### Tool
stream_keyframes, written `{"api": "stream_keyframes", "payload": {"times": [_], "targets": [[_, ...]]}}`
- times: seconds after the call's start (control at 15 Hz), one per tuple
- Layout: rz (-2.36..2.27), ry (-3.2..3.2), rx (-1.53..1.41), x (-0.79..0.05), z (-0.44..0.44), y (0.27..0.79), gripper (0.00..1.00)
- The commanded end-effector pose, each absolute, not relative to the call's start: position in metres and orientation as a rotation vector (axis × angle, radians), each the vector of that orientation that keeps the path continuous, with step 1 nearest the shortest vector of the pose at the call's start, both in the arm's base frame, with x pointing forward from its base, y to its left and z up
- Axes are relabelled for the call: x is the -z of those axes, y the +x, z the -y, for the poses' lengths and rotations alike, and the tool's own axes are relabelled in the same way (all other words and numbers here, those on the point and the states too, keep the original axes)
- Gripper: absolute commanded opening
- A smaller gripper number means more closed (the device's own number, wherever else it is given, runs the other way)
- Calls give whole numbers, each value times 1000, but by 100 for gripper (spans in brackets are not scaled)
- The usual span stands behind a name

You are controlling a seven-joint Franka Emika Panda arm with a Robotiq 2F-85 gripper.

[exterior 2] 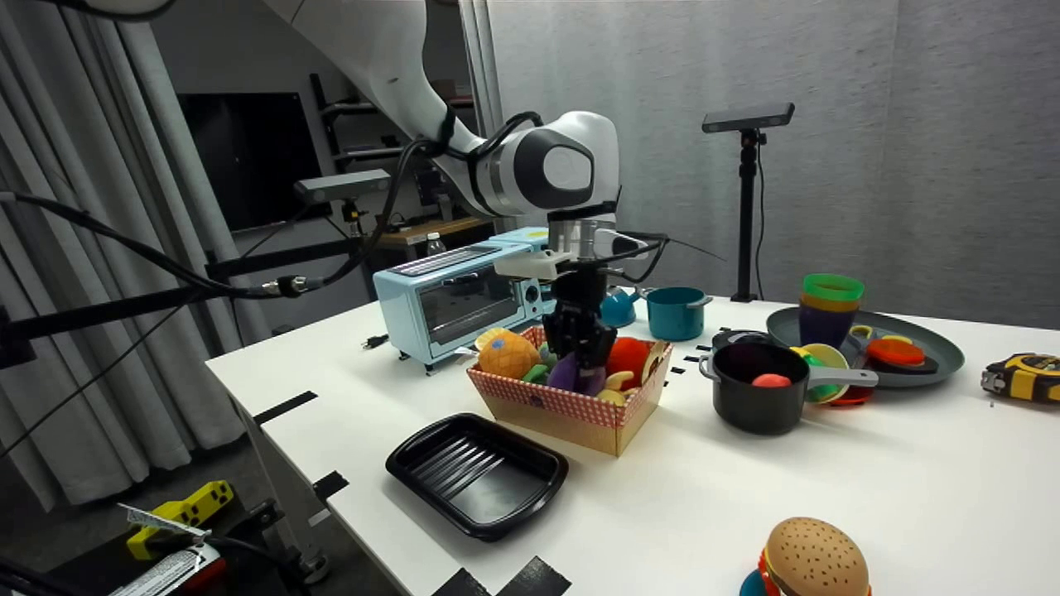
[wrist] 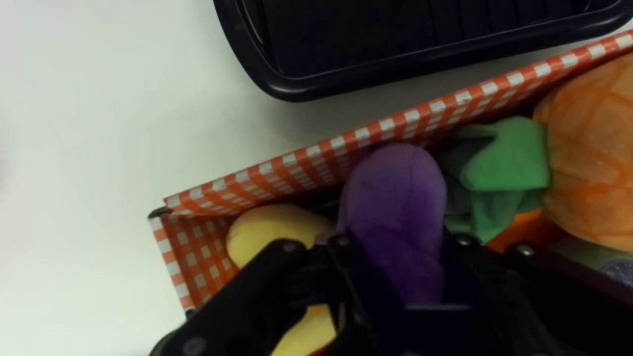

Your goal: Put the purple fruit on the black tray

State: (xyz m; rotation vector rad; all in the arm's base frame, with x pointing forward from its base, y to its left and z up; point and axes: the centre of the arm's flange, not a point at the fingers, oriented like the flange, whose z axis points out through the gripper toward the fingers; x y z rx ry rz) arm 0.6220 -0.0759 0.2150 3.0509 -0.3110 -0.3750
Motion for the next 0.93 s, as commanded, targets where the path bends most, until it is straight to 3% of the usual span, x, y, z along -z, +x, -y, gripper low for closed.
{"api": "stream_keyframes", "payload": {"times": [0.0,0.87], "targets": [[334,3055,300,-242,69,610,5],[331,3050,249,-293,35,534,6]]}}
